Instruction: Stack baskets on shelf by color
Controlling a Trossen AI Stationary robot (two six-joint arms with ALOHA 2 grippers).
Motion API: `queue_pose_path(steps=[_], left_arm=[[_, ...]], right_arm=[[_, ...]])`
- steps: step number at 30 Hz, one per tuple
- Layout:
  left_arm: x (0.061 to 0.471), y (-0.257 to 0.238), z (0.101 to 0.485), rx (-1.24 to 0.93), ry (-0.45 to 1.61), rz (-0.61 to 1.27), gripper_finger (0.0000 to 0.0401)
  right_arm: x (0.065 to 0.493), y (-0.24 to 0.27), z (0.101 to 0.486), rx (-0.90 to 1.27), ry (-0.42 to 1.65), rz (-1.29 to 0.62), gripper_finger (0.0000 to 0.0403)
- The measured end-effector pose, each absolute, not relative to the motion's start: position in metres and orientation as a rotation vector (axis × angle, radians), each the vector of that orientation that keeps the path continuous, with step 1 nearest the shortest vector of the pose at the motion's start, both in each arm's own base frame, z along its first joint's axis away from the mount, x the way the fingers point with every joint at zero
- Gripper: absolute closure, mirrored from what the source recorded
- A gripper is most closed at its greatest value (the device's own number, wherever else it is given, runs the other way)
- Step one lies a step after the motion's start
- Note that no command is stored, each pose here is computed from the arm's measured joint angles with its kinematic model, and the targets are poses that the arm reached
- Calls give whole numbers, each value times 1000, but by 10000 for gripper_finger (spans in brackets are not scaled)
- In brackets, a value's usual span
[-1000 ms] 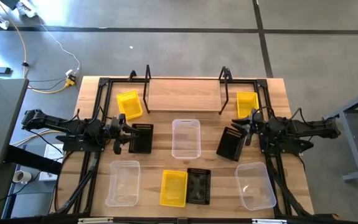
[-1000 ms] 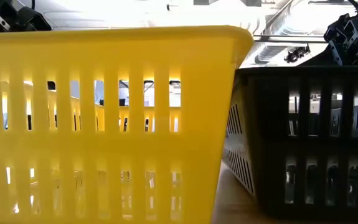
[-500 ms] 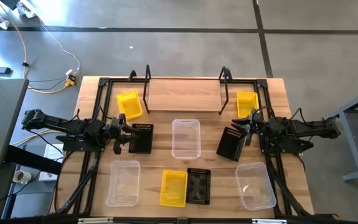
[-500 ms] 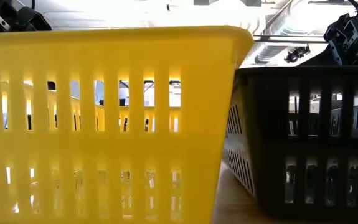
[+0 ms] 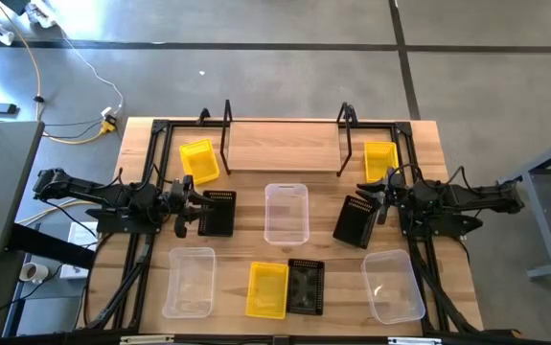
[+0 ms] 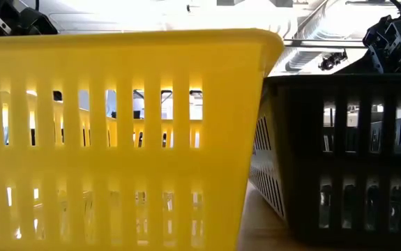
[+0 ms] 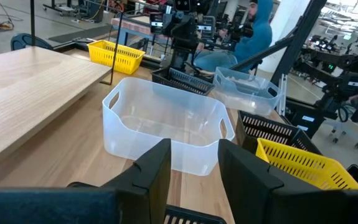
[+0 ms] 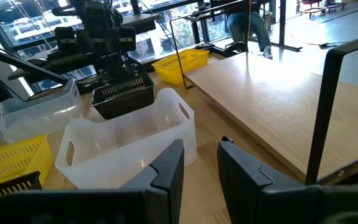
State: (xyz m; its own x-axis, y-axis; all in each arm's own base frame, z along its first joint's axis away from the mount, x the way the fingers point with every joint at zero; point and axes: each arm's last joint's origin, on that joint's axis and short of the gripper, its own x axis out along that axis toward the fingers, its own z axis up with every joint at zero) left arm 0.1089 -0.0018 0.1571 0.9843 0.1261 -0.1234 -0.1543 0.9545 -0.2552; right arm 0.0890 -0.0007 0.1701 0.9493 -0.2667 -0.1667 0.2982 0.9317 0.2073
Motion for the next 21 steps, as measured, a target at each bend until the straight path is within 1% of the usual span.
queue_pose_path(steps=[12,21], left_arm=[[109,-2,157,-268,106,143,276],[109,-2,157,-267,106,143,276]], right_arm=[[89,-1,170,237,136,-290,318],[90,0,172,360,102,-282,318]])
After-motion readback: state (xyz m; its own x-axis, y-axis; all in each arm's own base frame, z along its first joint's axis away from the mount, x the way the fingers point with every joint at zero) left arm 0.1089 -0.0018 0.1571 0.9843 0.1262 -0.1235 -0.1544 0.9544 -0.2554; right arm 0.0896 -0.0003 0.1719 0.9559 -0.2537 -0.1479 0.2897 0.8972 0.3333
